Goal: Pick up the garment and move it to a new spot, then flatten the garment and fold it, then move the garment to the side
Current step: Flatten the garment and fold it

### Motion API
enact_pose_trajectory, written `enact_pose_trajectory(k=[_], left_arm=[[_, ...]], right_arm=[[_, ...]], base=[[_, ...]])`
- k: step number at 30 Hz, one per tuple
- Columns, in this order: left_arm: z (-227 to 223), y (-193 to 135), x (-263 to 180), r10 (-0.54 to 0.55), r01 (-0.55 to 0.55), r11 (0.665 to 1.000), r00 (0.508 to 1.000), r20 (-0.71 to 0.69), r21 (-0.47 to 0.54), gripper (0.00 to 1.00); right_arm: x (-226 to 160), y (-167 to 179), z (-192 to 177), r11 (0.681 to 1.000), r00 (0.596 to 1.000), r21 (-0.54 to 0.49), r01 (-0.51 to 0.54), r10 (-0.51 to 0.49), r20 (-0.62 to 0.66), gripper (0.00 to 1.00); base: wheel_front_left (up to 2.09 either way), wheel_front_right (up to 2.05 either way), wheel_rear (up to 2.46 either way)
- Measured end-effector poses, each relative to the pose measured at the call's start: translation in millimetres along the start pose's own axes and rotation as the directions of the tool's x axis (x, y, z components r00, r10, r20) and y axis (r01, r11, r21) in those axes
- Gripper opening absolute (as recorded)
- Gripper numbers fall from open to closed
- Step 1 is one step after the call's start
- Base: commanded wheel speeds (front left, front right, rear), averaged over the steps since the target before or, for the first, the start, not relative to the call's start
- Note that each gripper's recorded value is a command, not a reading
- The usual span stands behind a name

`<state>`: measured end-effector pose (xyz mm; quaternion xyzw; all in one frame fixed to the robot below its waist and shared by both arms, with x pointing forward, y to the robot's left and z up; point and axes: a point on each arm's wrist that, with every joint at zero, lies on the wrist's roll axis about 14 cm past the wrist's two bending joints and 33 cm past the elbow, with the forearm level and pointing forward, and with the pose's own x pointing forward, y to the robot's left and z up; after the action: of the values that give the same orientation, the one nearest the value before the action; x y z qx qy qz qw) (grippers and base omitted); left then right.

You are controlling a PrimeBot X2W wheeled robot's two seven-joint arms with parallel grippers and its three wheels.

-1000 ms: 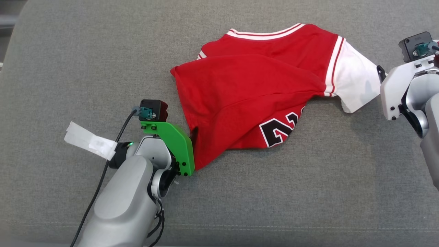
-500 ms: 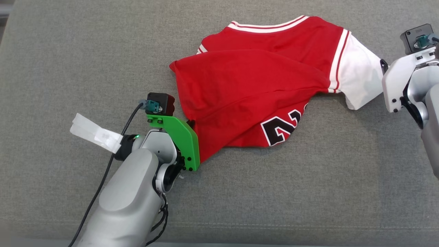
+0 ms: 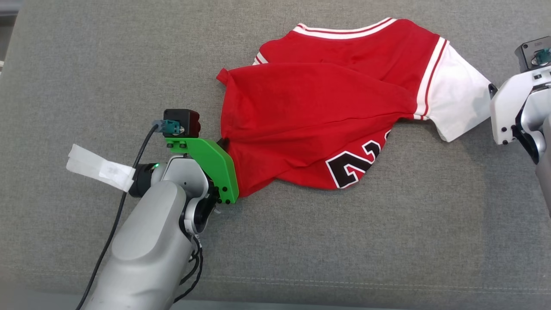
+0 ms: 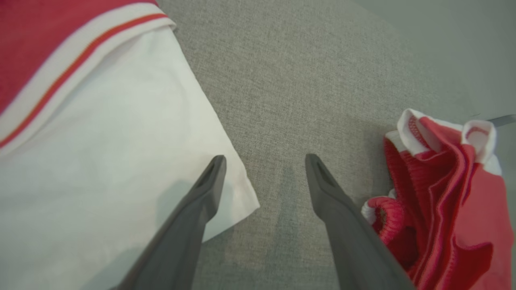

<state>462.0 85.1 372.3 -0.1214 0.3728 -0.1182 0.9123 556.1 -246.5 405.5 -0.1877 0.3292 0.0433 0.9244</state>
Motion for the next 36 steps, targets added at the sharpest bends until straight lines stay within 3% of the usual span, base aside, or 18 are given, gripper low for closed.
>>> enact_pose_trajectory(k=[12,13,14,16,23,28,32,35,36], left_arm=[[-2.6,-1.3,2.0,-0.009,0.009,1.000,1.000,-0.005,0.003,0.00],[-2.7,-0.9,2.1,-0.008,0.008,1.000,1.000,-0.006,0.003,0.00],[-3.0,-0.4,2.1,-0.007,0.007,1.000,1.000,-0.006,0.003,0.00],[-3.4,0.3,2.3,-0.006,0.006,1.000,1.000,-0.007,0.003,0.00],[0.2,2.0,1.7,0.003,-0.003,1.000,1.000,0.012,-0.008,0.00],[30.0,5.1,-4.1,0.017,-0.010,0.999,0.990,0.143,-0.047,0.00],[71.3,-1.3,-13.2,-0.001,0.020,0.998,0.959,0.285,-0.067,0.00],[99.9,-5.8,-22.5,-0.013,0.049,0.995,0.927,0.375,-0.085,0.00],[110.0,-8.3,-26.0,-0.020,0.060,0.995,0.915,0.404,-0.086,0.00]], right_arm=[[9.9,14.7,-18.5,0.993,0.996,0.113,-0.033,0.042,-0.080,1.00],[10.7,14.6,-19.5,0.992,0.996,0.124,-0.032,0.043,-0.084,0.93],[11.4,14.2,-20.4,0.990,0.995,0.134,-0.031,0.043,-0.088,0.57],[13.0,15.4,-22.7,0.988,0.994,0.153,-0.031,0.046,-0.096,0.00],[12.7,21.8,-24.8,0.983,0.993,0.177,-0.038,0.057,-0.107,0.00],[7.5,21.2,-9.9,0.973,0.998,0.227,-0.044,0.053,-0.036,0.00],[-0.1,30.0,27.6,0.922,0.991,0.371,-0.107,0.068,0.115,0.00],[-10.2,27.4,58.7,0.855,0.972,0.491,-0.166,0.057,0.229,0.00],[-13.8,25.9,67.0,0.817,0.964,0.544,-0.191,0.051,0.263,0.00]], base=[[0.00,0.00,0.00],[0.00,0.00,0.00],[0.00,0.00,0.00],[0.00,0.00,0.00],[0.00,0.00,0.00],[0.00,0.00,0.00],[0.00,0.00,0.00],[0.00,0.00,0.00],[0.00,0.00,0.00]])
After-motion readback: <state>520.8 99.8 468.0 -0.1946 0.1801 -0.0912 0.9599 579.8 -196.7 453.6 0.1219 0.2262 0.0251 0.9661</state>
